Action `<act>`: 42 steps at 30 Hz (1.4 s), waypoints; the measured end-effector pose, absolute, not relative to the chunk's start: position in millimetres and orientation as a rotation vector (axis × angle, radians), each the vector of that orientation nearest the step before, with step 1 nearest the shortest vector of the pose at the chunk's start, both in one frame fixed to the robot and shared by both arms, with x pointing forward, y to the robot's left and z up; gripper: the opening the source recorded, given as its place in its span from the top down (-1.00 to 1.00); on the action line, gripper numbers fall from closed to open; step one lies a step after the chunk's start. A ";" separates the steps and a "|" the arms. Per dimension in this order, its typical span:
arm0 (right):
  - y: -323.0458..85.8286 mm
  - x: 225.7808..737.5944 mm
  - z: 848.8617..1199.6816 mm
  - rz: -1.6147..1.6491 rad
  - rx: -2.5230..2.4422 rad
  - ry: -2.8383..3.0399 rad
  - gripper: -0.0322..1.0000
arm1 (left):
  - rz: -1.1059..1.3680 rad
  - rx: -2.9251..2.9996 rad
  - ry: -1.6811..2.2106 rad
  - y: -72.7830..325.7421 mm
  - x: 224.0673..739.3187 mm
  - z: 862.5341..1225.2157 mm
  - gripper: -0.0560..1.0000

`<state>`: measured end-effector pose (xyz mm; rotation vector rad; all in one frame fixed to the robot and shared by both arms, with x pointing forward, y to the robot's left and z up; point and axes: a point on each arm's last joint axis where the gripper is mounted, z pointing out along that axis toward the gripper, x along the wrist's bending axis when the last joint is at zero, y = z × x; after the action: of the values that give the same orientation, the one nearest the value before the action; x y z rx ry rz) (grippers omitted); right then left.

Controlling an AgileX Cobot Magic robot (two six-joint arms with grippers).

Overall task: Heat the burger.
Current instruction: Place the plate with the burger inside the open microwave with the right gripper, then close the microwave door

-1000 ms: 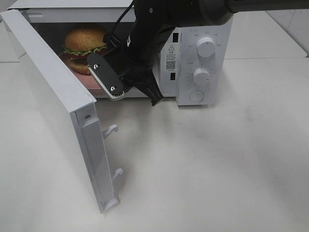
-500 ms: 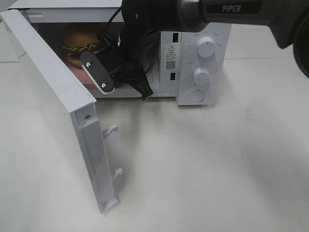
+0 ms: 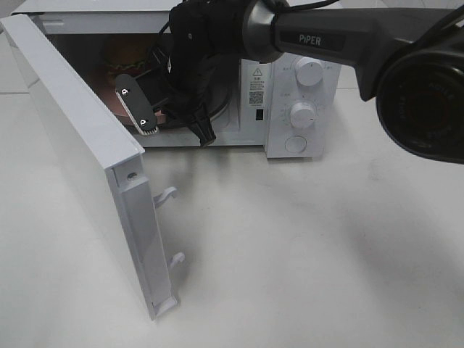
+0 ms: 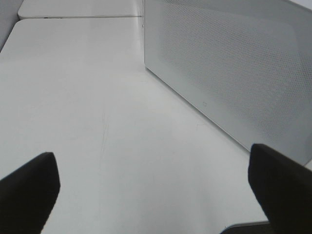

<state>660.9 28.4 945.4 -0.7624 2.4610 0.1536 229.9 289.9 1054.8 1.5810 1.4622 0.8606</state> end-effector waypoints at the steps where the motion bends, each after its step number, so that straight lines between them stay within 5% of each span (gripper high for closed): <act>1: 28.4 660.9 945.4 0.154 -0.762 2.461 0.82 | 0.861 1.581 1.462 289.9 229.9 1054.8 -0.94; 18: 21.7 678.3 937.8 0.165 -0.636 2.456 0.73 | 0.861 1.581 1.462 289.9 229.9 1054.8 -0.94; 30: 26.2 674.2 943.7 0.287 -0.565 2.473 -0.03 | 0.861 1.581 1.462 289.9 229.9 1054.8 -0.94; 42: 9.1 648.6 949.1 0.288 -0.562 2.543 -0.26 | 0.861 1.581 1.462 289.9 229.9 1054.8 -0.94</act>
<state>648.6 9.1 949.1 -0.5617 2.5435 0.2880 229.9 289.9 1054.8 1.5810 1.4622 0.8606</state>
